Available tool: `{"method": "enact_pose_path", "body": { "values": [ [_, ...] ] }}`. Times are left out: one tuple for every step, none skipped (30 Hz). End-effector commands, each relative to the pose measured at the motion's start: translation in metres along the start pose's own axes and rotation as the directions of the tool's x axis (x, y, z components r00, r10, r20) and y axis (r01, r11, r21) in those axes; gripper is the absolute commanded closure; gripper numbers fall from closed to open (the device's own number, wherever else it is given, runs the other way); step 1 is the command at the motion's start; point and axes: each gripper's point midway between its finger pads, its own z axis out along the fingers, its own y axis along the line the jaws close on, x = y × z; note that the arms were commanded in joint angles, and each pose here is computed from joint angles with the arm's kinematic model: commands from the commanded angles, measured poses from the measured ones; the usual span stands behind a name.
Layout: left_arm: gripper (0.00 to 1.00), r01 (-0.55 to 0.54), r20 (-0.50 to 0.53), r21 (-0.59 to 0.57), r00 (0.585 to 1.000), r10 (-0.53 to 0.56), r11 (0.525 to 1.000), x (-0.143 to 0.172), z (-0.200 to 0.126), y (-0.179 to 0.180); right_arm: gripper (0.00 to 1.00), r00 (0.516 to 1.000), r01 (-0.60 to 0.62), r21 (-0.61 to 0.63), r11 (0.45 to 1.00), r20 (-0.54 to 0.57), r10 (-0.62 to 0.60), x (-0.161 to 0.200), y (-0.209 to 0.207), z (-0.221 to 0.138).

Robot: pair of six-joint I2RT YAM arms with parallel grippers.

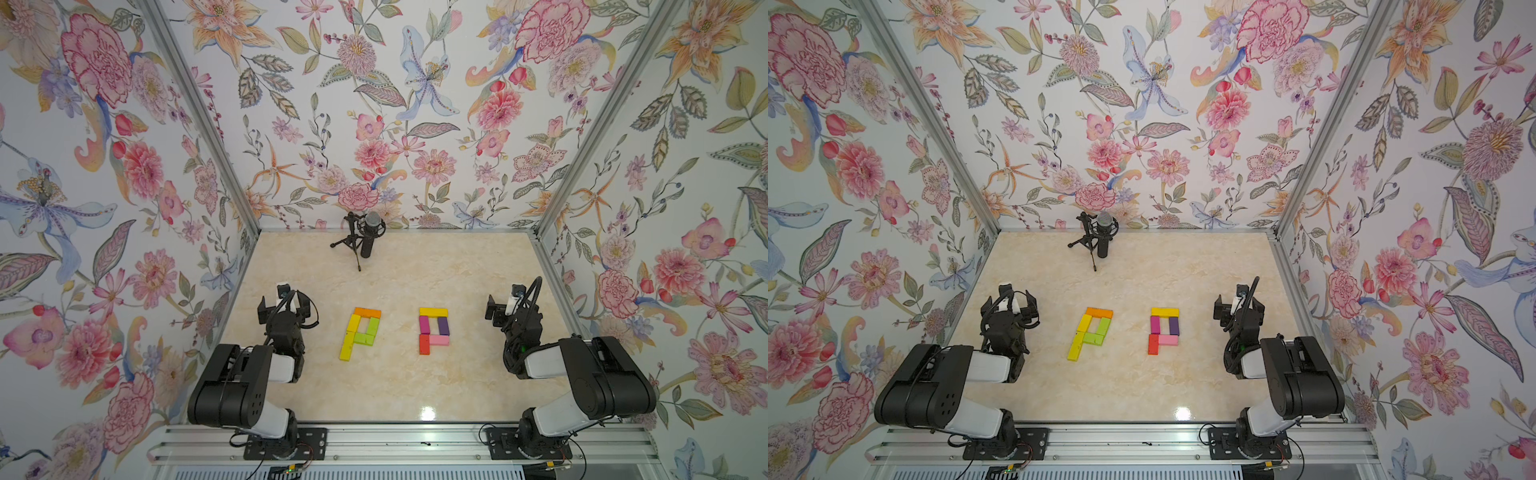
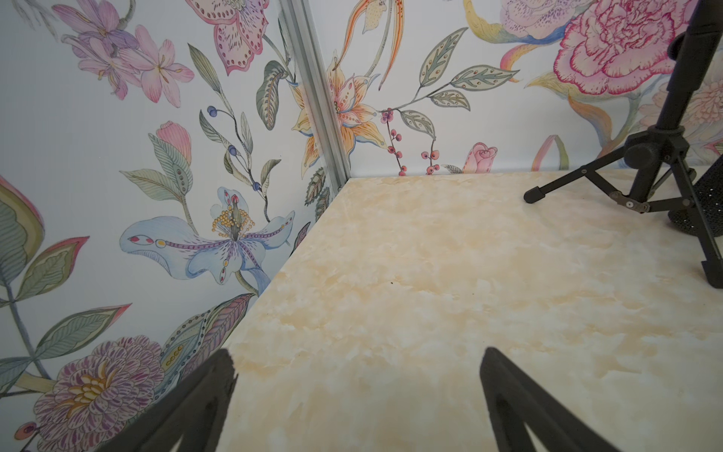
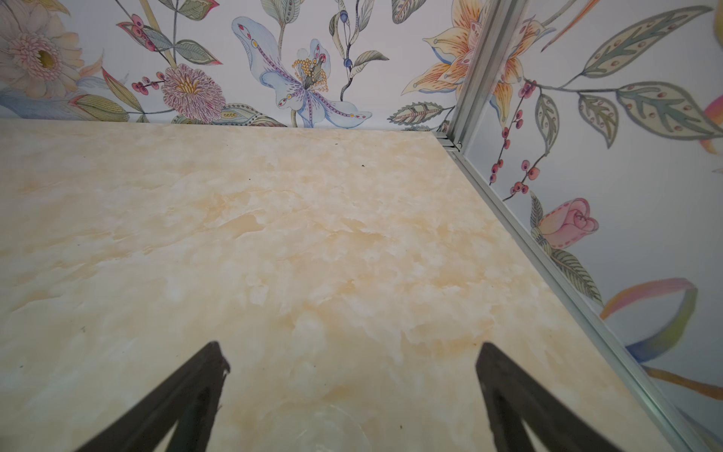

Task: Assemble the letter p with building blocks
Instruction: Reset both arms

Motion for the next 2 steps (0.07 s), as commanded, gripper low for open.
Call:
{"method": "enact_pose_path", "body": {
  "values": [
    [0.01,0.024,0.032,-0.012,0.999,-0.023,1.0,-0.0061,-0.0021,0.0017,0.0,0.999,0.012,-0.047,0.999,0.036,-0.01,-0.0104,0.0039,0.0014],
    [0.01,0.024,0.033,-0.011,0.999,-0.024,1.0,-0.0065,-0.0022,0.0015,0.0,0.999,0.013,-0.029,0.999,0.046,-0.012,-0.0108,0.0018,-0.0011]
  ]
}}
